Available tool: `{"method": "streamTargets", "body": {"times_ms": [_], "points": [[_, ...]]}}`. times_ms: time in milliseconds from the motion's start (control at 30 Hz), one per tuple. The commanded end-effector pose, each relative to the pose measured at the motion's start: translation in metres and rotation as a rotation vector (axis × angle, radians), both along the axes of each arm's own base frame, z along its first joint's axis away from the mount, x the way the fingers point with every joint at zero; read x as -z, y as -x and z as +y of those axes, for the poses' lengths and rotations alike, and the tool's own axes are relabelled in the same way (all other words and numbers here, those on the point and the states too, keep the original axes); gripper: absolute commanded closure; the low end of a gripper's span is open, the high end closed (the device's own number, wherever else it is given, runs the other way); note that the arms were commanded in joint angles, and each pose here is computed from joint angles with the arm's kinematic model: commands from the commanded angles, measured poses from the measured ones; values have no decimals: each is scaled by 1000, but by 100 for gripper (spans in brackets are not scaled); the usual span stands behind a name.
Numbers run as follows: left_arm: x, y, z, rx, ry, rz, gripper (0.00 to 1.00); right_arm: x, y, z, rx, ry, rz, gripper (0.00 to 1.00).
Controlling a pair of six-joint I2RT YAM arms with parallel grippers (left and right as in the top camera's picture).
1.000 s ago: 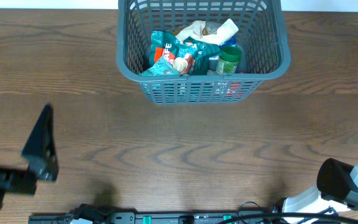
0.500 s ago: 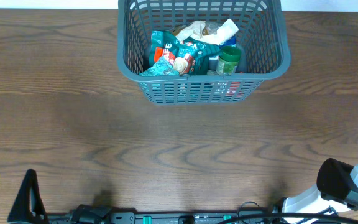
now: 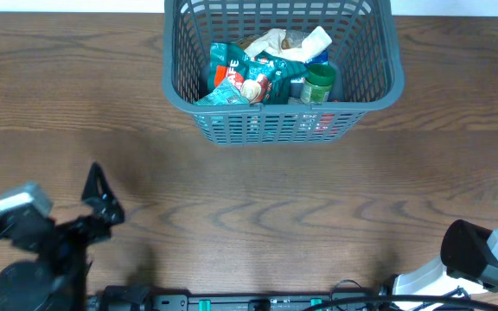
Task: Pack container
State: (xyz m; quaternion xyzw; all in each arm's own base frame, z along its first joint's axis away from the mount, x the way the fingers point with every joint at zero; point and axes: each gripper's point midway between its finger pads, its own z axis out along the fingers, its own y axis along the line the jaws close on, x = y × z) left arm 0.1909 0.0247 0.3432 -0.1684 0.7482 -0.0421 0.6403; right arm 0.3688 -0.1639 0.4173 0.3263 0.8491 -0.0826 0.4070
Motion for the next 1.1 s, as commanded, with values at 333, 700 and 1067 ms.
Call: {"method": "streamTargets", "body": {"times_ms": [333,700,1067], "points": [[111,-50,1,-22,45,-65,1,-5,4,0,11,-2,-17,1],[147,-52,0,-19,46,-78,1,-5,4,0,10,-2,-17,1],[174,-55,0,-19,44,-42,1,-5,4,0,11,-2,-17,1]]}}
